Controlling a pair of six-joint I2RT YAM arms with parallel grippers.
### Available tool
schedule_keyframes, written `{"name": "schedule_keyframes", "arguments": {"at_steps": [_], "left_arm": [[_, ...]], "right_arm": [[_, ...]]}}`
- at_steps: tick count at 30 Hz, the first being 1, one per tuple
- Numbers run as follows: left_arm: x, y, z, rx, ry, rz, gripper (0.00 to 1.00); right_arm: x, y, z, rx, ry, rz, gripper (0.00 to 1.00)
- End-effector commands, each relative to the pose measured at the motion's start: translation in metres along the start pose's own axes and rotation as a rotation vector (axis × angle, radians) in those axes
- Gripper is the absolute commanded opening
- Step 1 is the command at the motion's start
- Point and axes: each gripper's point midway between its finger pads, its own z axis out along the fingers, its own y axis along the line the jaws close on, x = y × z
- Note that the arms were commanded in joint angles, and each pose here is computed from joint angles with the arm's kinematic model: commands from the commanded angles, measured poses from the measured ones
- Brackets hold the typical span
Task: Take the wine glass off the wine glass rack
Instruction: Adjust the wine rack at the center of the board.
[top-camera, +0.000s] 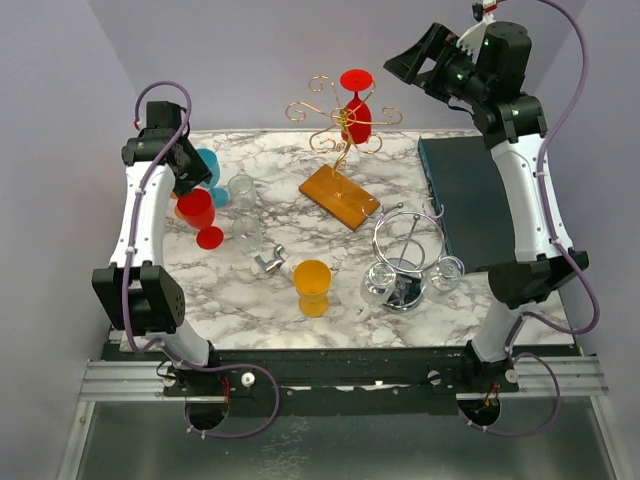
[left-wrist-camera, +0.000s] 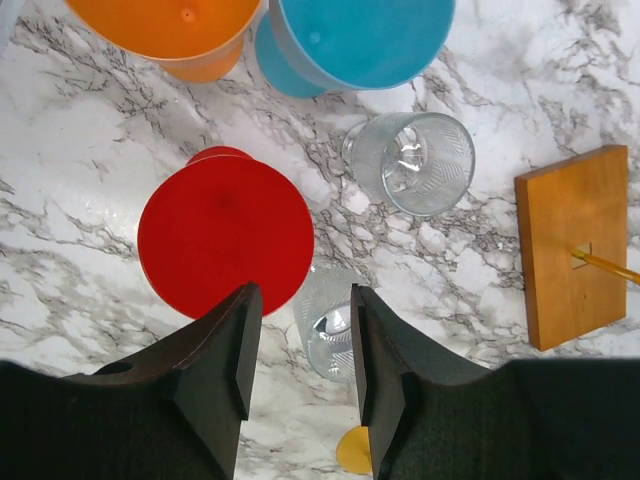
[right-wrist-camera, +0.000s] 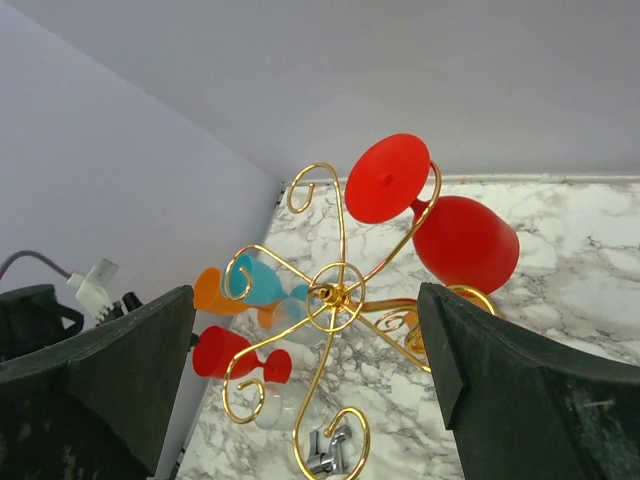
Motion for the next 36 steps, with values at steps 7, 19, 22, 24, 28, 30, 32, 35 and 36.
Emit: {"name": "schedule_keyframes", "arguments": {"at_steps": [7, 19, 22, 24, 28, 30, 32, 35, 36], "left_arm": [[-0.020, -0.018, -0.067, 0.141, -0.125, 0.013, 0.47], [-0.033, -0.070, -0.122, 0.390, -0.167, 0.010, 0.48], [-0.030, -0.086, -0.129, 0.454, -0.154, 0.002, 0.48], [-0.030, -0.099, -0.134, 0.510, -0.150, -0.006, 0.48], [-0.030, -0.128, -0.146, 0.614, -0.133, -0.005, 0.48], [-0.027, -0.144, -0.150, 0.659, -0.120, 0.001, 0.48], [-0.023, -0.159, -0.152, 0.693, -0.106, 0.007, 0.48], [-0.014, -0.183, -0.147, 0.742, -0.061, 0.002, 0.48], [-0.010, -0.192, -0.147, 0.766, -0.047, 0.004, 0.48]], "right_arm": [[-0.018, -0.013, 0.031, -0.129, -0.032, 0.002, 1.00], [-0.009, -0.027, 0.076, -0.227, -0.027, 0.051, 0.91], [-0.005, -0.032, 0.085, -0.232, -0.022, 0.074, 0.84], [-0.002, -0.037, 0.091, -0.230, -0.019, 0.092, 0.80], [0.003, -0.046, 0.101, -0.219, -0.015, 0.109, 0.75], [0.005, -0.049, 0.104, -0.216, -0.011, 0.113, 0.73], [0.009, -0.052, 0.107, -0.216, 0.000, 0.119, 0.72], [0.014, -0.054, 0.109, -0.217, 0.015, 0.131, 0.69], [0.015, -0.054, 0.108, -0.215, 0.016, 0.130, 0.69]]}}
